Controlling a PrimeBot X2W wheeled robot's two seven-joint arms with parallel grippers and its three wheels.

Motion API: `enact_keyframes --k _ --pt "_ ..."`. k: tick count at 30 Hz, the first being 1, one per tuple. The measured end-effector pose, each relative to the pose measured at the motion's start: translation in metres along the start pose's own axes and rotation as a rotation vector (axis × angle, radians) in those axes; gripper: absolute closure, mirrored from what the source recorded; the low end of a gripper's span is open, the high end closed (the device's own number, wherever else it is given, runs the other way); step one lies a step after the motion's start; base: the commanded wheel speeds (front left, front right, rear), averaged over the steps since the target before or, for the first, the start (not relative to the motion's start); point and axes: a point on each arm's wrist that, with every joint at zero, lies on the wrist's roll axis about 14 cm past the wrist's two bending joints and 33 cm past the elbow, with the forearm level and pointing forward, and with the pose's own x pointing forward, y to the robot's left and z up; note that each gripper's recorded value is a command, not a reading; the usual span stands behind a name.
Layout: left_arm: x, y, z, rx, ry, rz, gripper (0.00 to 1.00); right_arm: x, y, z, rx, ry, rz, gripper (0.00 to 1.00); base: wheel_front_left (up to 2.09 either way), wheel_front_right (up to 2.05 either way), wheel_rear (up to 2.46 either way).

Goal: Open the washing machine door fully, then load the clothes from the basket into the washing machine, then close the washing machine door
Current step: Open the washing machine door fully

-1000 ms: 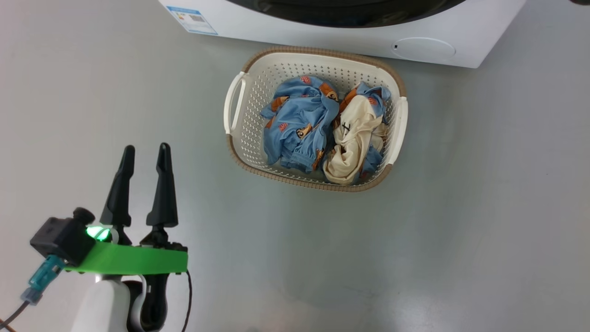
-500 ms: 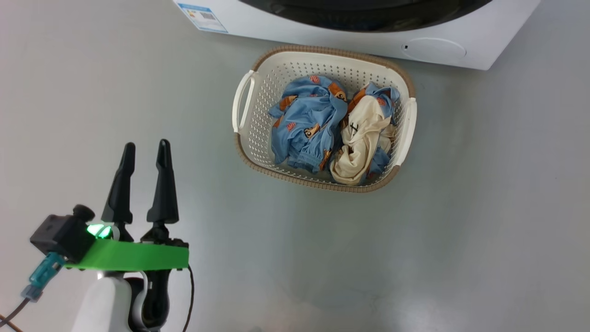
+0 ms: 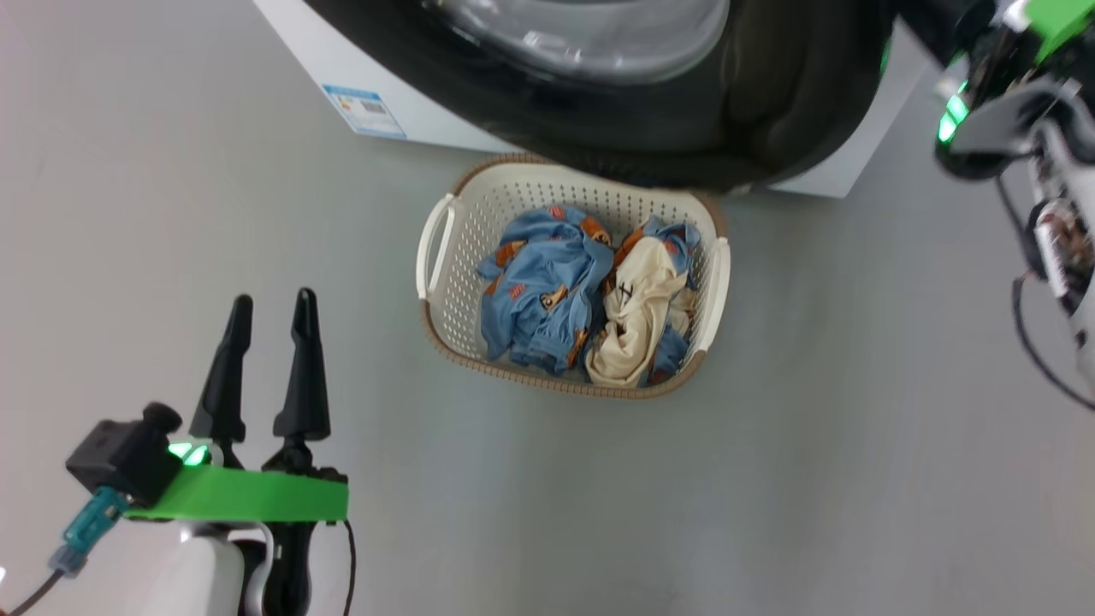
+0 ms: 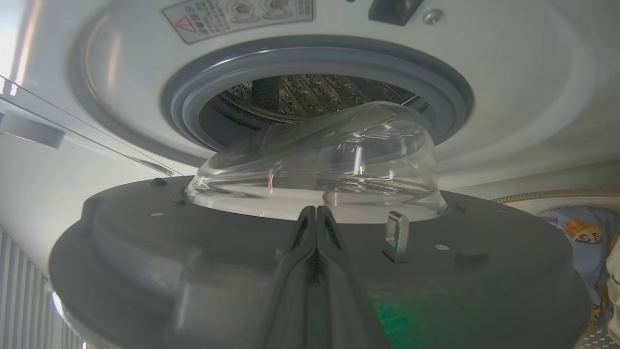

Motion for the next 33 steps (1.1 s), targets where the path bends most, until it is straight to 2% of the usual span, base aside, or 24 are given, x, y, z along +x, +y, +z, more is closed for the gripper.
enact_keyframes --k 9,19,33 --pt "-0.024 -0.001 0.010 0.001 -0.016 -0.009 0.00 -0.022 0.002 -0.047 0.061 0.067 0.004 1.00 0.00 0.00 0.00" --pt "-0.065 0.016 0.029 0.011 -0.058 0.029 0.00 -0.042 0.005 -0.109 0.105 0.147 -0.004 1.00 0.00 0.00 0.00" --pt "-0.113 0.050 0.051 0.023 -0.127 0.127 0.00 -0.037 0.014 -0.190 0.131 0.325 0.019 1.00 0.00 0.00 0.00"
